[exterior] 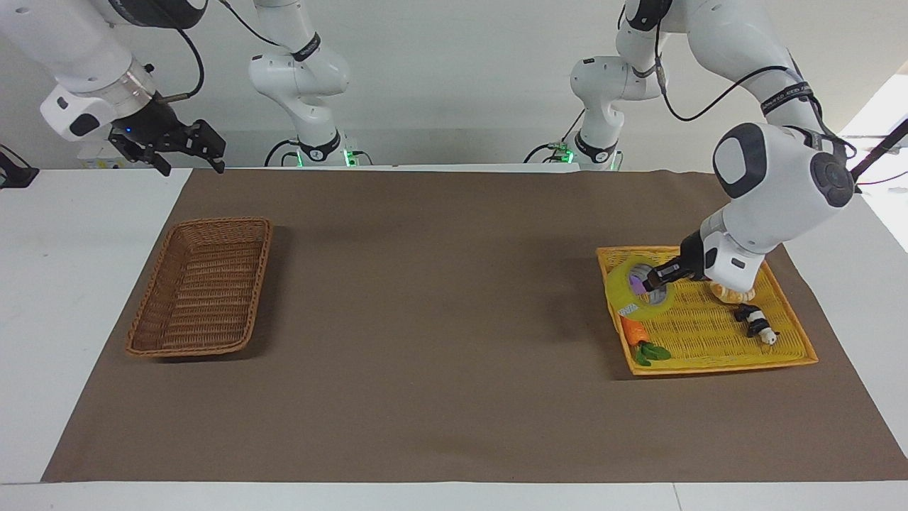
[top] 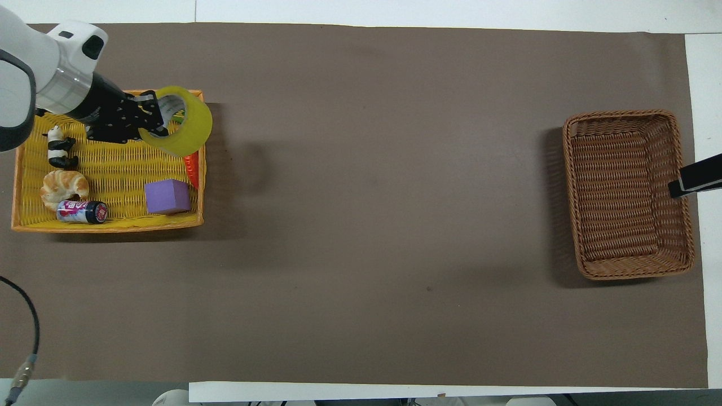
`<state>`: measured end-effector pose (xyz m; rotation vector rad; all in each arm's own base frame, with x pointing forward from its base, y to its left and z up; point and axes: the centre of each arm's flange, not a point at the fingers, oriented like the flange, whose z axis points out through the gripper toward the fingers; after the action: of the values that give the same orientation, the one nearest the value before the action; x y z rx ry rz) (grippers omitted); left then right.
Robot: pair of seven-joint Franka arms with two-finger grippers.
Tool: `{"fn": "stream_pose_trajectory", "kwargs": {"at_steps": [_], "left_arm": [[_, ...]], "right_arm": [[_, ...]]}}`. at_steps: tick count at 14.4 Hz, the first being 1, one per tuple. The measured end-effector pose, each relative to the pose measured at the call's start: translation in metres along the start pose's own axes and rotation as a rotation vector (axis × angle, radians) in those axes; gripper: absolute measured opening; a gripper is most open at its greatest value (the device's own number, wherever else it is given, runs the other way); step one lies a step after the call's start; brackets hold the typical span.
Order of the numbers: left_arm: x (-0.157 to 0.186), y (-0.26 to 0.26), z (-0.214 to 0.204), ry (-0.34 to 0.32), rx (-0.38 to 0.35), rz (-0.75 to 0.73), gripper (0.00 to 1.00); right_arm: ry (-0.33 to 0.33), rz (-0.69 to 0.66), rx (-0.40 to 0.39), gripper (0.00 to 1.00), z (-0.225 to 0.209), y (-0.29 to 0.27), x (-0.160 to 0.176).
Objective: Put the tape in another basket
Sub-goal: 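Carry the tape roll toward the brown basket while the right gripper approaches, then close the right gripper on the tape roll held by the left gripper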
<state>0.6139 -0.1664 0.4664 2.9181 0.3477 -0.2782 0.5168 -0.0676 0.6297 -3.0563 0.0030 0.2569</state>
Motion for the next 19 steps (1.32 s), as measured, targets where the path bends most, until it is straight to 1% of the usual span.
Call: {"fn": "stream_pose_trajectory", "kwargs": {"at_steps": [2,3,5,7,8,9,10,11,14,17,19], "left_arm": [[-0.058,0.097,0.022,0.02,0.003,0.044,0.22],[-0.094,0.145,0.032,0.033,-0.011,0.071,0.22],[-0.172,0.224,0.044,0.048,-0.07,0.133,0.22],[-0.247,0.275,0.054,0.043,-0.085,0.215,0.22],[-0.272,0.287,0.058,0.036,-0.083,0.244,0.22],[-0.283,0.292,0.061,0.031,-0.079,0.259,0.22],[-0.284,0.291,0.062,0.026,-0.072,0.259,0.22],[-0.279,0.288,0.063,0.024,-0.065,0.25,0.22],[-0.264,0.28,0.059,0.029,-0.06,0.226,0.22],[-0.256,0.272,0.056,0.021,-0.044,0.21,0.22],[-0.244,0.265,0.052,0.023,-0.041,0.189,0.22]], "right_arm": [[-0.003,-0.002,0.003,1.0,0.002,0.0,0.0],[-0.005,-0.002,0.004,1.0,0.002,0.0,0.0],[-0.007,-0.002,0.004,1.0,0.003,0.0,0.0],[-0.009,-0.001,0.005,1.0,0.004,0.0,0.0],[-0.012,-0.002,0.007,1.0,0.005,0.0,0.0],[-0.008,-0.005,0.022,1.0,0.007,-0.002,0.001],[0.009,-0.023,0.061,1.0,0.009,-0.006,0.004],[0.026,-0.053,0.119,1.0,0.013,-0.012,0.007],[0.046,-0.104,0.263,1.0,0.034,-0.027,0.016],[0.054,-0.091,0.464,1.0,0.062,-0.045,0.028],[0.044,-0.073,0.583,1.0,0.088,-0.056,0.037]]}}
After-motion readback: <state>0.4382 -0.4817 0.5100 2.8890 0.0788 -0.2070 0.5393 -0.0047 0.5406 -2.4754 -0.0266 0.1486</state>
